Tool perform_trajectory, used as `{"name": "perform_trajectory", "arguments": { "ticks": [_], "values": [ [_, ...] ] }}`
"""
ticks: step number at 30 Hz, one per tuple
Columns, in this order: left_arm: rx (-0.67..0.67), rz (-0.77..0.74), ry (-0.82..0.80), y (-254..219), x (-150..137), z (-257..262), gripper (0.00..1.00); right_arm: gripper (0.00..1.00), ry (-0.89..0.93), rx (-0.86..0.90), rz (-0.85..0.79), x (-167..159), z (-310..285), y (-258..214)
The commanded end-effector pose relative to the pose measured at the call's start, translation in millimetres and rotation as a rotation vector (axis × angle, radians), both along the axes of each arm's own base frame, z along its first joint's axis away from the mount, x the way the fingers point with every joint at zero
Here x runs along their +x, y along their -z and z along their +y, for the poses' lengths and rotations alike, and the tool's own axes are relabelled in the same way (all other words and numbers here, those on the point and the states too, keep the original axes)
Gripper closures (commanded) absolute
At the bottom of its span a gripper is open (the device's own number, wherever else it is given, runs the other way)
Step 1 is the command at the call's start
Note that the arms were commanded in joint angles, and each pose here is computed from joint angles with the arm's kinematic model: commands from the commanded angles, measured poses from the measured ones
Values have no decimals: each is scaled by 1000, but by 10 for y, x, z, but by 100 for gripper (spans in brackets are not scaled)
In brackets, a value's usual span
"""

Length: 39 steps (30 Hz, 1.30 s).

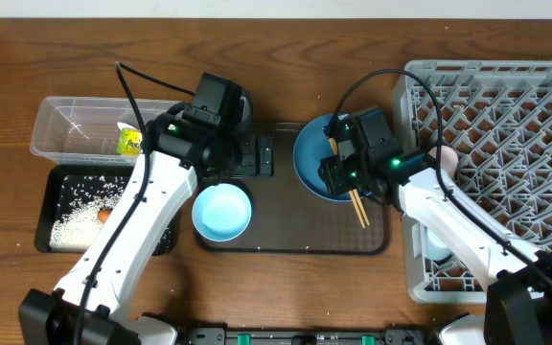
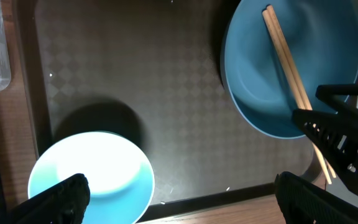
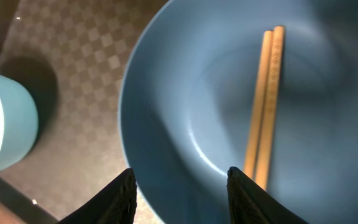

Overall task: Sort waste into correct bins and load items into the dishwasher rack
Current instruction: 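Move the right gripper left over the blue plate and chopsticks, then grasp the light-blue bowl rim with the right gripper and lift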

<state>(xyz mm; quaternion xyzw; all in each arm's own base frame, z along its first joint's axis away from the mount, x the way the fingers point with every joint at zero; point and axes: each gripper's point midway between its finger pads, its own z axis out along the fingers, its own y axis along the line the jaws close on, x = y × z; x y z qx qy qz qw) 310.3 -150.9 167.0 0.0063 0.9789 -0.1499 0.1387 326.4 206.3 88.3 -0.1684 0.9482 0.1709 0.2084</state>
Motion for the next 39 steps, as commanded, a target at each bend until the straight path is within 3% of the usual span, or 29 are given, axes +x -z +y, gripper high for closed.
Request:
{"name": "perform_trajectory", "arguments": {
  "ticks": [1,8,13,18,27,33,39],
  "values": [
    [11,12,-3,39,-9,26,2,53,-6,54,29,-79,170,-24],
    [28,-66,-14,-32,162,69,2,53,-12,77,48,-198,363,-35],
    [198,-82,-105,-89,223,627,2,53,-54,83,49,-313,524,-42],
    [247,-20,-293,-166,134,1317,2,54,-65,103,27,-359,691,-85],
    [103,113,-618,-128,-172,2213,2,54,-90,162,-50,-423,1076,-213],
    [78,124,-696,-110,-237,2412,2,54,-108,141,-140,-456,1328,-184],
    [80,125,-699,-109,-241,2425,2,53,-128,97,-132,-546,1505,120]
  ]
}}
